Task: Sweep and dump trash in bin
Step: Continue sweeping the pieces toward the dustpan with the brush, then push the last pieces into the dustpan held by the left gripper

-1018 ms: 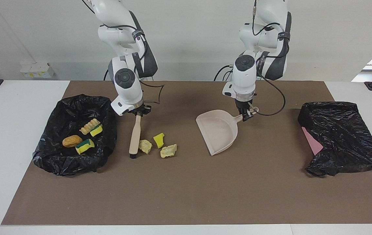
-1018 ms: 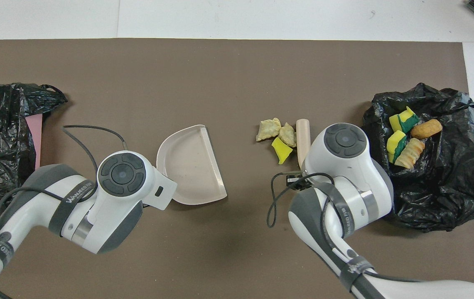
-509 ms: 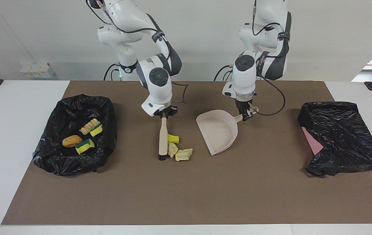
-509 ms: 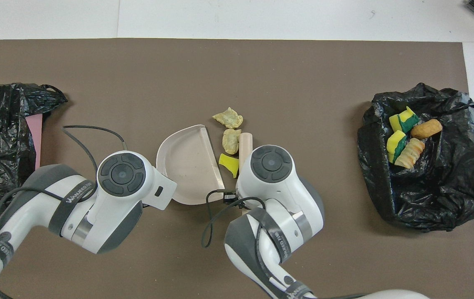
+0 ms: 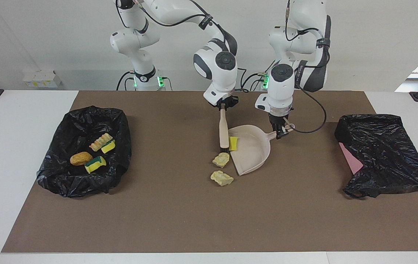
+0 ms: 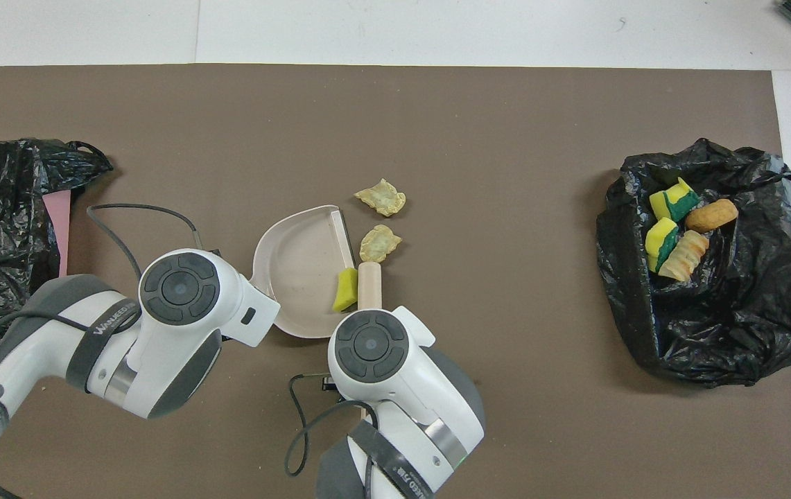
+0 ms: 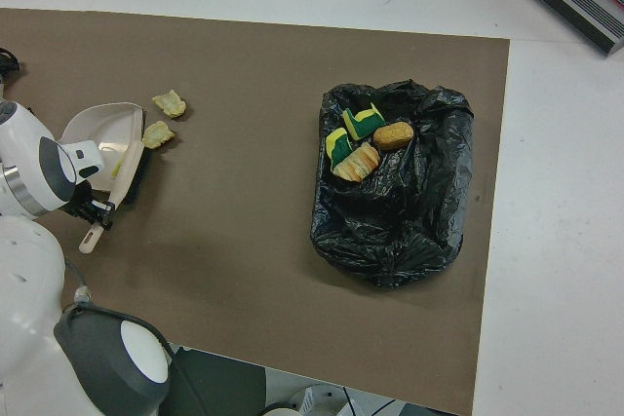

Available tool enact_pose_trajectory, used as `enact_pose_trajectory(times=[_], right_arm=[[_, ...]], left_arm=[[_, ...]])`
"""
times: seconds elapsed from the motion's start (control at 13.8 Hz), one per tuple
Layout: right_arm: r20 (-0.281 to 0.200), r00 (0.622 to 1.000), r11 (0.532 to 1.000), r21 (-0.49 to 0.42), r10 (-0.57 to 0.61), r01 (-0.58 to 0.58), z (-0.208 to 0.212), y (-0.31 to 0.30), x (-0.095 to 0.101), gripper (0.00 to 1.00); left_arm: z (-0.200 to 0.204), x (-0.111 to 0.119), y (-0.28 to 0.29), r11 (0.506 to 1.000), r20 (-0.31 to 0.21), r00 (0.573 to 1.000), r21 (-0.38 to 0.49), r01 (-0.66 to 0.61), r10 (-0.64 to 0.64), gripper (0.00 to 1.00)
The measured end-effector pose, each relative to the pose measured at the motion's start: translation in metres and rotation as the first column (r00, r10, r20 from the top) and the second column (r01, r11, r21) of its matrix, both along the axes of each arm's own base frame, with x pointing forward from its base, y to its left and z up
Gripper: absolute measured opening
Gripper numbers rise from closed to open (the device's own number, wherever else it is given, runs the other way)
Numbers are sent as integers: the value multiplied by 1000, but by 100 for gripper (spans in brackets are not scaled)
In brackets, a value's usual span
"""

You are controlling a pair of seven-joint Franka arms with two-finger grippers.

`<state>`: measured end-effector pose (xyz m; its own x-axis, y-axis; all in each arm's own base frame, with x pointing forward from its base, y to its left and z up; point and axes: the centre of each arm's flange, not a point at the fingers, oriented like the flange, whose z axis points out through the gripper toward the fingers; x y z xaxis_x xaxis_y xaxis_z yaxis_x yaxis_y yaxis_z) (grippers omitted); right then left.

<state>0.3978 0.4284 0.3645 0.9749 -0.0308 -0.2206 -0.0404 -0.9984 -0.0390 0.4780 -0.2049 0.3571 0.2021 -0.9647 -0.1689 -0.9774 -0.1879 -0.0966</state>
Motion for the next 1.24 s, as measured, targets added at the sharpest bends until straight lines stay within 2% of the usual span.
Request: enact_pose_trajectory(times=[0.22, 0.36, 0.51, 0.58, 0.8, 0.95, 1.09, 1.24], right_arm=[[8, 1000, 1000, 4, -7, 7, 25, 5, 0, 26], [27, 1000, 1000, -2, -3, 3, 51, 1, 12, 26], [74, 997, 1000, -16, 24, -23, 63, -16, 36, 26], [83, 995, 998, -27, 61, -59, 58, -32, 53, 26], [111, 979, 984, -70, 174, -166, 38, -87, 116, 26], [126, 968, 973, -105, 216, -204, 24, -106, 148, 26], [122, 956, 961, -103, 268, -256, 7, -113, 170, 26], [140, 948, 957, -85, 286, -276, -11, -110, 180, 26]], left_arm=[[-1, 2, 5, 1000, 0, 1000, -1, -8, 8, 31], [-2, 2, 7, 1000, 0, 1000, -1, -12, 12, 31], [-2, 3, 9, 1000, 1, 1000, -2, -15, 15, 31], [-2, 3, 9, 1000, 1, 1000, -2, -16, 16, 31], [-3, 2, 10, 999, 4, 999, -2, -53, 53, 31], [-4, 1, 9, 995, 9, 995, -3, -96, 96, 31], [-5, -1, 8, 989, 8, 989, 2, -147, 147, 31], [-4, -5, 4, 980, 9, 980, 8, -198, 198, 31]])
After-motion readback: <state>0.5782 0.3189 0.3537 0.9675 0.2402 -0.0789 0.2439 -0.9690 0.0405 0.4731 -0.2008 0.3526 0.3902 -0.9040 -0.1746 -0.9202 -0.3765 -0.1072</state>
